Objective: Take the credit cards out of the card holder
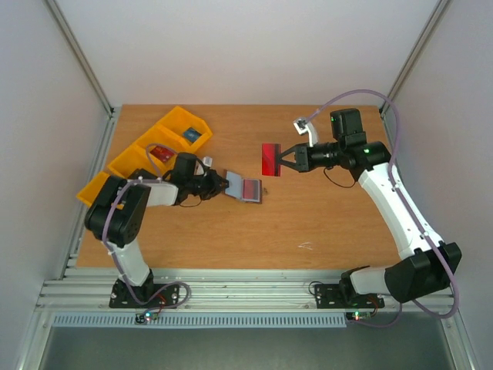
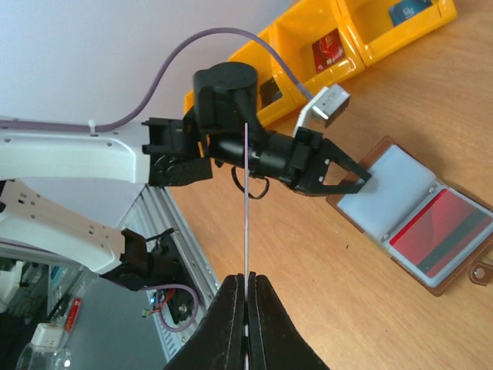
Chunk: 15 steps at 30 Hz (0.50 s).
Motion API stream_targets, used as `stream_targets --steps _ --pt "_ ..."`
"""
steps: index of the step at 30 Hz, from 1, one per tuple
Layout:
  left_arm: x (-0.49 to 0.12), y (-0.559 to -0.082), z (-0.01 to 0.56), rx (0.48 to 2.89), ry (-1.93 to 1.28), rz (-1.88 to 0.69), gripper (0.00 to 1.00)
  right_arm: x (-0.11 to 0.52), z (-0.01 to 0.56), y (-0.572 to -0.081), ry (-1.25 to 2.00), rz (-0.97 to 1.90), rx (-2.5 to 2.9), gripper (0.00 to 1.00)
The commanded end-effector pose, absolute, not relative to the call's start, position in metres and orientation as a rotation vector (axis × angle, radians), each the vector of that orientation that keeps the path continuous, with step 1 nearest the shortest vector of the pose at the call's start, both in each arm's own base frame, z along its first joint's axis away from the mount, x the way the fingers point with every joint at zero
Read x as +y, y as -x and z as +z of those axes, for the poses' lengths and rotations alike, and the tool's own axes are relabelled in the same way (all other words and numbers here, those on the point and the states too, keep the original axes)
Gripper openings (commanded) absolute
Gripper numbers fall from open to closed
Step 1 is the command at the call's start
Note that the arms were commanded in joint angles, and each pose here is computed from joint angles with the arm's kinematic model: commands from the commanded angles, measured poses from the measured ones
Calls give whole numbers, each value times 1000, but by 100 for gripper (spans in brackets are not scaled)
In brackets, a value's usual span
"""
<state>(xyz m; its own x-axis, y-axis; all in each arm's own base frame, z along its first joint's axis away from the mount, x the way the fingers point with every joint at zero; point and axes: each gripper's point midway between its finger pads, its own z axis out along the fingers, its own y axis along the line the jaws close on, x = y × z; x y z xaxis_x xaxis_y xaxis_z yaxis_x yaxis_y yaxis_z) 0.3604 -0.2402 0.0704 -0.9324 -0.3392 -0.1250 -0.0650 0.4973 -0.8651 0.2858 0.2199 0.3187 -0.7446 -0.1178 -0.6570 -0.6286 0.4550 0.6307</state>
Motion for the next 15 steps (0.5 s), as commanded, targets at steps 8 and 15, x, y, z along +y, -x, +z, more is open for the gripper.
stream_targets --steps 8,15 --pt "-199 -355 26 2589 433 -1004 57 223 320 -294 600 1299 2174 1" --pt "-173 -346 47 2521 419 -869 72 227 335 -293 627 1321 2130 1"
